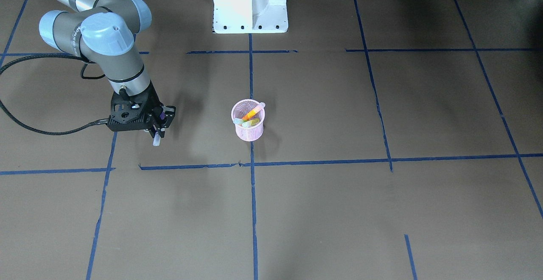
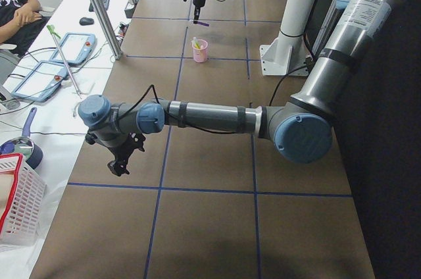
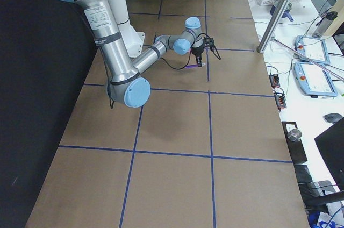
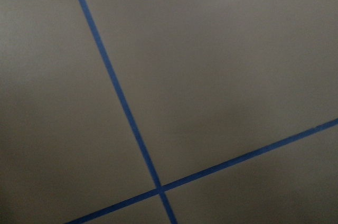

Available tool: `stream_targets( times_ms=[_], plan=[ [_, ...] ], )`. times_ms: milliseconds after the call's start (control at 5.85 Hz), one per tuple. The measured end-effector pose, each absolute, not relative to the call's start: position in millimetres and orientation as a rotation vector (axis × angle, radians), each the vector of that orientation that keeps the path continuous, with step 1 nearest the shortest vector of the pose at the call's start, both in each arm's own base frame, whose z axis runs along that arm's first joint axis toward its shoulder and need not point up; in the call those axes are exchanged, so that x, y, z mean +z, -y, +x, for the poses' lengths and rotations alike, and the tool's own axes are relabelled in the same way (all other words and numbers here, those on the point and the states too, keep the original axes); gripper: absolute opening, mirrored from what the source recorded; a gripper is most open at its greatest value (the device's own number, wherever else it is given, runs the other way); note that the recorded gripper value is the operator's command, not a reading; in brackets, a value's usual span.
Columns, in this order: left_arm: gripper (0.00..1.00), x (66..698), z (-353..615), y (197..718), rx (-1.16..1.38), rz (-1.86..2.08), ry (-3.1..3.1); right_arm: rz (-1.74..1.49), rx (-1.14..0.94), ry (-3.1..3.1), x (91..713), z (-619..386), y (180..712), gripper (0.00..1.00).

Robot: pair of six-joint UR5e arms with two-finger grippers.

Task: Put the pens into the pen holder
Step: 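Lift the purple marker with the right gripper, moving it farther from the robot, then carry the purple marker over the lavender cup with the right gripper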

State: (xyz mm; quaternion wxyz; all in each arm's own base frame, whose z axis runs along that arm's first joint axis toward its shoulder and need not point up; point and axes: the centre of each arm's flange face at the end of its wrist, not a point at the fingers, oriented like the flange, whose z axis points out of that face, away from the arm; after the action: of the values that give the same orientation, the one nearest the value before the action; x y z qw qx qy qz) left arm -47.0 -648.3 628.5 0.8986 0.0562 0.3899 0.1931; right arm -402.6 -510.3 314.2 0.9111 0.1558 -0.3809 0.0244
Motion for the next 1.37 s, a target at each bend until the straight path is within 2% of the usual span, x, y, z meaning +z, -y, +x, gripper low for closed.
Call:
stream_targets(
  times_ms=[342, 513, 855, 1368],
  plan=[
    [1.0, 702.5, -50.7, 591.0, 0.401, 0.088, -0.806, 0.538, 0.049, 0.818, 244.1, -336.8, 520.7, 0.0],
    [1.0, 719.9, -52.2, 575.5, 0.395, 0.068, -0.794, 0.604, 0.065, 0.856, 208.2, -312.1, 517.0, 0.0],
    [1.0, 728.2, -54.4, 545.8, 0.369, 0.054, -0.778, 0.652, 0.125, 0.872, 143.5, -307.2, 508.2, 0.0],
    [1.0, 718.6, -55.3, 480.8, 0.312, 0.055, -0.766, 0.699, 0.181, 0.852, 98.0, -376.3, 491.1, 0.0]
  ],
)
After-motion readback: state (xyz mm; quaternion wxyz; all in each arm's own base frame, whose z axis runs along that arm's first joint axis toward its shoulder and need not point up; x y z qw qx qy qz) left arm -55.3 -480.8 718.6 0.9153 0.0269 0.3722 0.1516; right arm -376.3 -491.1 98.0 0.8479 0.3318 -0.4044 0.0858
